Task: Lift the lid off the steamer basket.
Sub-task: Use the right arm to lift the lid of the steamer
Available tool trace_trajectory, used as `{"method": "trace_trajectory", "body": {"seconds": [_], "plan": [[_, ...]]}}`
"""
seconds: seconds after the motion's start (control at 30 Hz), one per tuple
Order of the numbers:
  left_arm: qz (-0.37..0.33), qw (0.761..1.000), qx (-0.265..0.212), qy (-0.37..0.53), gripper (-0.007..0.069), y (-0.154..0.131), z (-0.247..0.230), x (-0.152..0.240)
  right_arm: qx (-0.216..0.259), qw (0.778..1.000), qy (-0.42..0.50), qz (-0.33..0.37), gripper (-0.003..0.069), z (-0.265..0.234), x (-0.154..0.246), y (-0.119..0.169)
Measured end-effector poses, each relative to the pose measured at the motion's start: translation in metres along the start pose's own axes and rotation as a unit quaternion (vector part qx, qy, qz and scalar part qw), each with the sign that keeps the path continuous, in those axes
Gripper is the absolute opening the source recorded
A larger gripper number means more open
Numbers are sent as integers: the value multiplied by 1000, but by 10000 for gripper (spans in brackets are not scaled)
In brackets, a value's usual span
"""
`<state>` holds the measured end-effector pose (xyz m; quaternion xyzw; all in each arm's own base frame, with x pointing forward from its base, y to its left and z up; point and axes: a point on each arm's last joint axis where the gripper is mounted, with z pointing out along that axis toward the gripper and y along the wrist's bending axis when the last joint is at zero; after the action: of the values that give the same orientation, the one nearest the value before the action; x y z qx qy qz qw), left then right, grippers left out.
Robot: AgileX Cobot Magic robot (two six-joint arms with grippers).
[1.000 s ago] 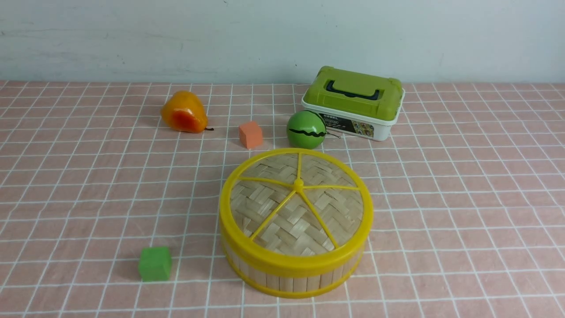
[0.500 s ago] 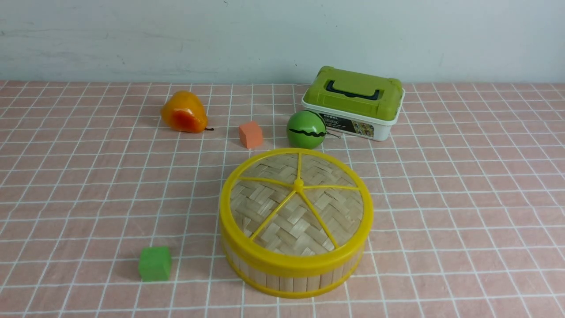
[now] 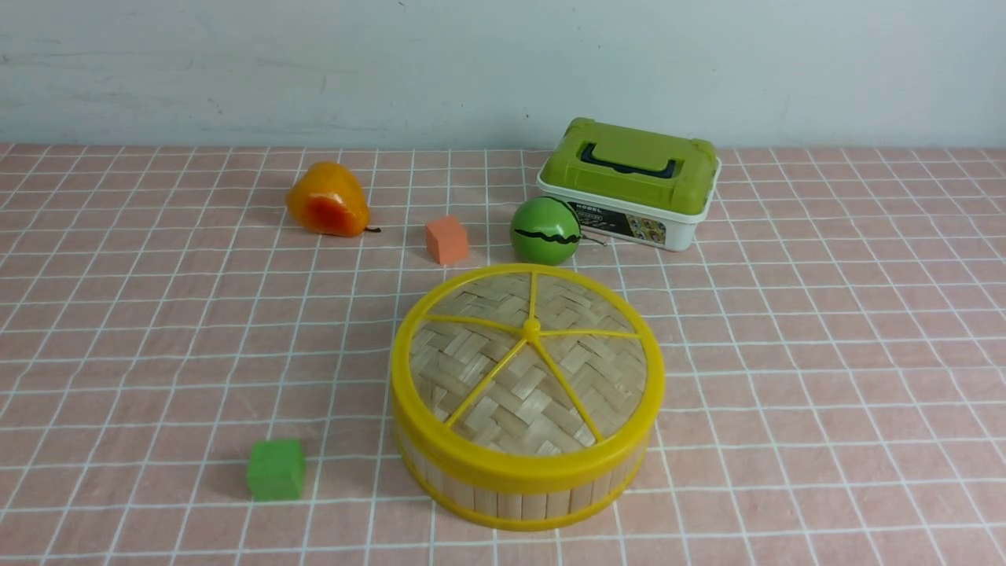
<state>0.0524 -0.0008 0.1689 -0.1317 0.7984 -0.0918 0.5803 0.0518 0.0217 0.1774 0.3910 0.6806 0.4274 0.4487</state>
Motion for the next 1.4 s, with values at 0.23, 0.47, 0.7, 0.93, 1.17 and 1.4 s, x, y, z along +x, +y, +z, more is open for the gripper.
{"method": "trace_trajectory", "body": {"seconds": [0.23, 0.47, 0.7, 0.93, 1.17, 1.4], "plan": [[0, 1000, 0, 0, 239, 0, 0, 0, 3, 1000, -2, -26, 213, 0, 0, -1], [0, 1000, 0, 0, 239, 0, 0, 0, -10, 976, 20, -216, 76, -9, -2, 26], [0, 1000, 0, 0, 239, 0, 0, 0, 21, 872, 151, -465, -22, -5, -28, 122], [0, 1000, 0, -1, 239, 0, 0, 0, -2, 733, 351, -583, -19, 37, -55, 200], [0, 1000, 0, -2, 239, 0, 0, 0, 0, 652, 434, -621, -7, 115, -41, 242], [0, 1000, 0, -2, 239, 0, 0, 0, 95, 601, 438, -661, -4, 161, 1, 258]]}}
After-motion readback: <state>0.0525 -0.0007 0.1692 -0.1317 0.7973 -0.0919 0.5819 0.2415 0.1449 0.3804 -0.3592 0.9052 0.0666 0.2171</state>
